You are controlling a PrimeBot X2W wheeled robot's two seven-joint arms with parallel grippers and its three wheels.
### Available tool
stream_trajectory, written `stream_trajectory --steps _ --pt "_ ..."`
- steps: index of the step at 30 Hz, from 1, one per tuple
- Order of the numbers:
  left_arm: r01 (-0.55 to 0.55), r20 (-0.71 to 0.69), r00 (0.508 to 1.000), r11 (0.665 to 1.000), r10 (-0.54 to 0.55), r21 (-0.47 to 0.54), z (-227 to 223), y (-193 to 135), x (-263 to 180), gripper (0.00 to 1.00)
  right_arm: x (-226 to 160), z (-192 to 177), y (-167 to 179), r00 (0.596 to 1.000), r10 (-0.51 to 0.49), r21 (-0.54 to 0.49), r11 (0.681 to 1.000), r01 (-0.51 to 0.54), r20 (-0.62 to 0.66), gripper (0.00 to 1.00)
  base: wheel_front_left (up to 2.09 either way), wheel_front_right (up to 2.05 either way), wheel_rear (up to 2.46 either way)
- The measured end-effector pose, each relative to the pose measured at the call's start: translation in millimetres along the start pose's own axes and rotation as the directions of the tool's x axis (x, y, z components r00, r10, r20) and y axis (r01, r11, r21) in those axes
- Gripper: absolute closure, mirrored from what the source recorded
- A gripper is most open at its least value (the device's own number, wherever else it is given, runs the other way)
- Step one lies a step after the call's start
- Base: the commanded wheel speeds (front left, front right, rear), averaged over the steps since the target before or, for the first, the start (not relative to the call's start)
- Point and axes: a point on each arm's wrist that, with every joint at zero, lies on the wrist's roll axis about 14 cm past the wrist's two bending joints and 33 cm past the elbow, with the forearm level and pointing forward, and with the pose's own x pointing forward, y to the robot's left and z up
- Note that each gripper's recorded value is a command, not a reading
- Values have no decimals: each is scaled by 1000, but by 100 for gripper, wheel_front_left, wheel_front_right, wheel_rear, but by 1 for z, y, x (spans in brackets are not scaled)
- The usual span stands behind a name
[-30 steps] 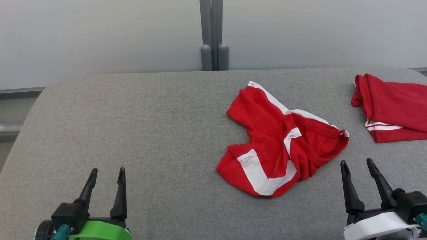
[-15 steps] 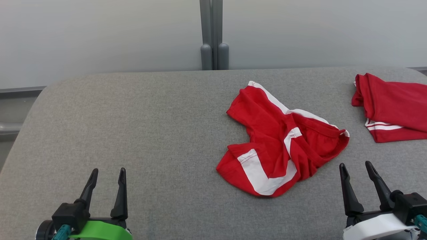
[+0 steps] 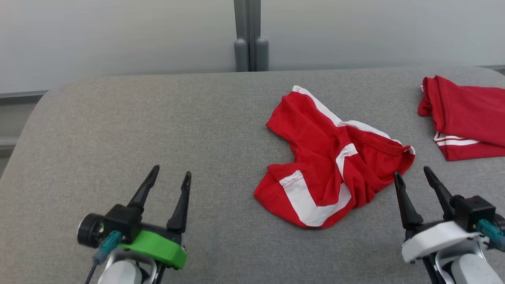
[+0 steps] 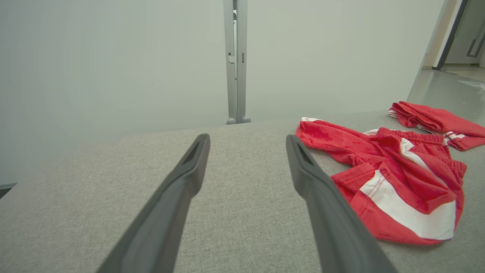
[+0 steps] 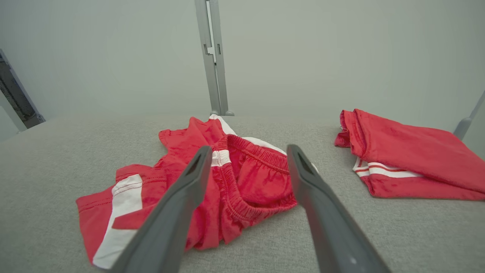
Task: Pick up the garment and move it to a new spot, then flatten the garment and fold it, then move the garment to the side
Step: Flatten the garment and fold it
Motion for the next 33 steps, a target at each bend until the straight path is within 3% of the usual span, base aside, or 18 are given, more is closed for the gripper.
stream_trajectory --steps 8,17,25,33 --pt "239 -48 970 971 -238 20 -13 -56 42 0 47 -19 3 995 60 -24 998 -62 -82 0 0 0 0" --pt "459 -181 872 888 -455 -21 -57 -114 59 0 82 -58 12 971 114 -9 993 -119 -208 0 0 0 0" --pt "564 -280 780 823 -559 -69 -94 -144 61 0 99 -83 23 948 158 35 987 -154 -276 0 0 0 0" --pt "600 -332 730 793 -597 -106 -115 -157 66 0 106 -93 24 933 176 62 984 -166 -314 0 0 0 0"
